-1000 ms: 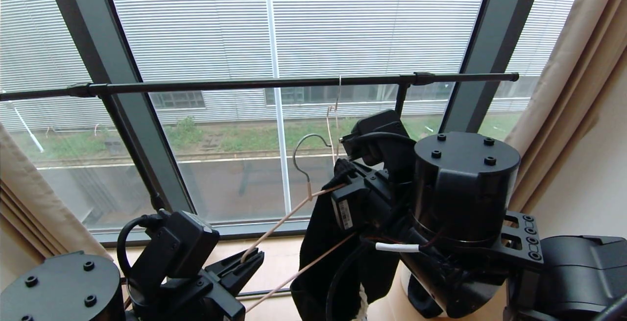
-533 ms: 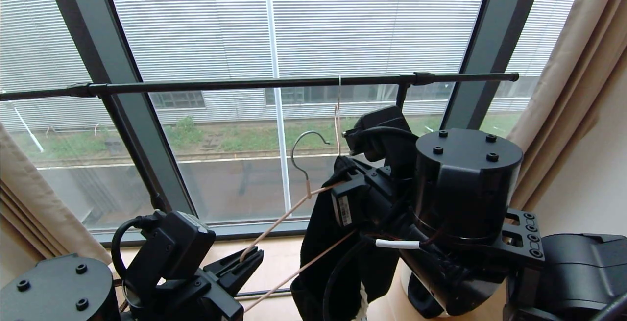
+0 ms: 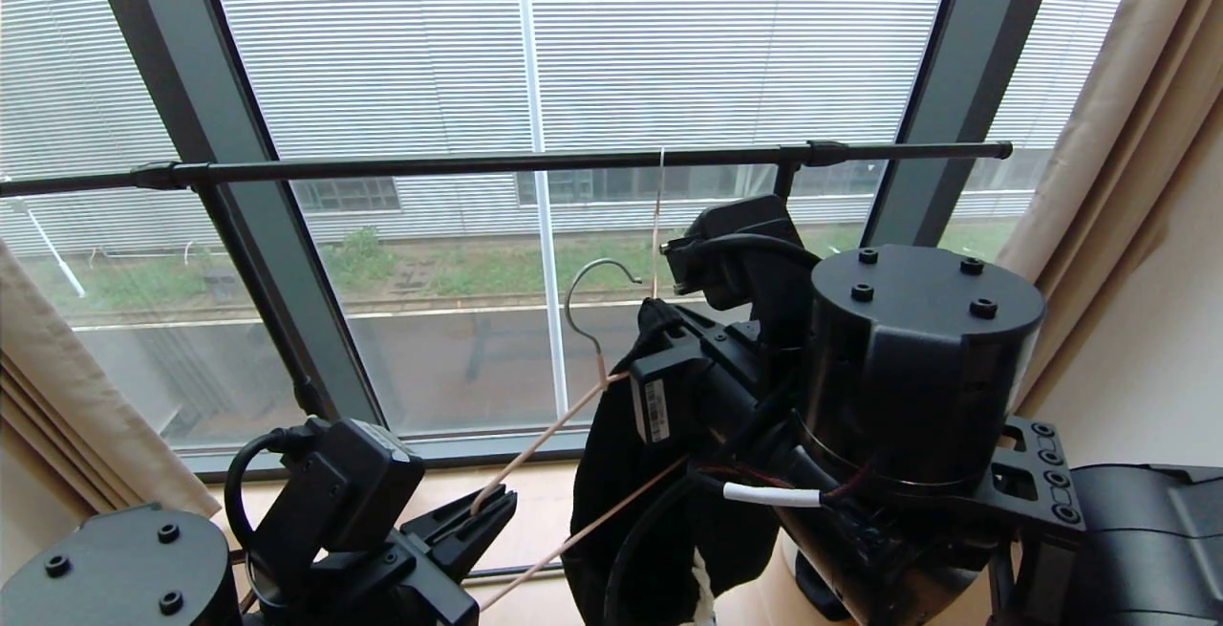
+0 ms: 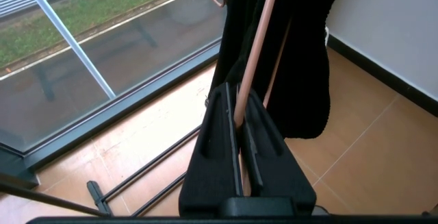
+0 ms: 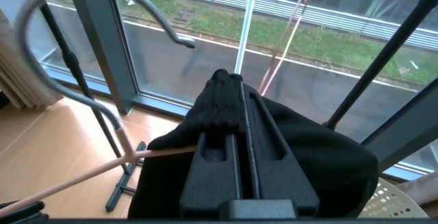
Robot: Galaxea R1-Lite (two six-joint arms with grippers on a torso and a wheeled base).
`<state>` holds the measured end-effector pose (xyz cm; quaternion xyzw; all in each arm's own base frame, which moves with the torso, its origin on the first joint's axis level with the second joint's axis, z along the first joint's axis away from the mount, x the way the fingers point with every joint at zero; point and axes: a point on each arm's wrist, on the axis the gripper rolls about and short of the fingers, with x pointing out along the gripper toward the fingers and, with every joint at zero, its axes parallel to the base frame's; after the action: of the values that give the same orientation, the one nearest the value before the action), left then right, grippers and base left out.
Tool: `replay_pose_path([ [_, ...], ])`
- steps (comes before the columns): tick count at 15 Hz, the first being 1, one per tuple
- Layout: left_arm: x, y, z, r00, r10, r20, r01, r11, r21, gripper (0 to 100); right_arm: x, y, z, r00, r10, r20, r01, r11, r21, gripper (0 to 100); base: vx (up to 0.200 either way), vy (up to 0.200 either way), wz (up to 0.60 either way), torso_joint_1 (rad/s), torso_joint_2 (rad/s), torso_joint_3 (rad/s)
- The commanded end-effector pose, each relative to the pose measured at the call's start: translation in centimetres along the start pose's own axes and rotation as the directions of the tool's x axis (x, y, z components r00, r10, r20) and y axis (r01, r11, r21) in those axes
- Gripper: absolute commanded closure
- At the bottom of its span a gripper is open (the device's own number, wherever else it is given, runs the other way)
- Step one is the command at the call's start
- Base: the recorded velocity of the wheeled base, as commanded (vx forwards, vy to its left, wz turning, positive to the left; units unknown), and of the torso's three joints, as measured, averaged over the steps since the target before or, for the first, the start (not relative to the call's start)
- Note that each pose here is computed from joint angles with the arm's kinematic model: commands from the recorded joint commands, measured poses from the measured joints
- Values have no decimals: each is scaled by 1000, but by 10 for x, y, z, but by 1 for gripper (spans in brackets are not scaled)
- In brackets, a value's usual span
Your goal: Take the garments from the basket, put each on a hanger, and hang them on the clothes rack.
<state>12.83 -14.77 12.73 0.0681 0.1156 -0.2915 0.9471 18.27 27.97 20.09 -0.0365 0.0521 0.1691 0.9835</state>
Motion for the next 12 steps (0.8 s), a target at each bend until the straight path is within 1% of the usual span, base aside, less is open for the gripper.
replay_pose_path([
  [1,1,-1,-1,1000,-2,-4,2,1000,2,100,-2,2,0,1000,7,1,-7,1000,1,100,0,0,0,0,0,0],
  [5,0,0,1,1000,-2,15,2,1000,-4,100,0,3,0,1000,-5,3,5,1000,5,100,0,0,0,0,0,0],
  [6,0,0,1,1000,-2,16,2,1000,-4,100,0,2,0,1000,-9,2,9,1000,8,0,0,0,0,0,0,0],
  [8,0,-1,0,1000,-4,14,4,1000,-3,100,1,1,3,999,-31,10,31,999,15,0,0,0,0,0,0,0],
  [12,0,-1,1,1000,-4,22,4,1000,-5,100,10,-12,8,997,-78,20,77,996,32,0,0,0,0,0,0,0],
])
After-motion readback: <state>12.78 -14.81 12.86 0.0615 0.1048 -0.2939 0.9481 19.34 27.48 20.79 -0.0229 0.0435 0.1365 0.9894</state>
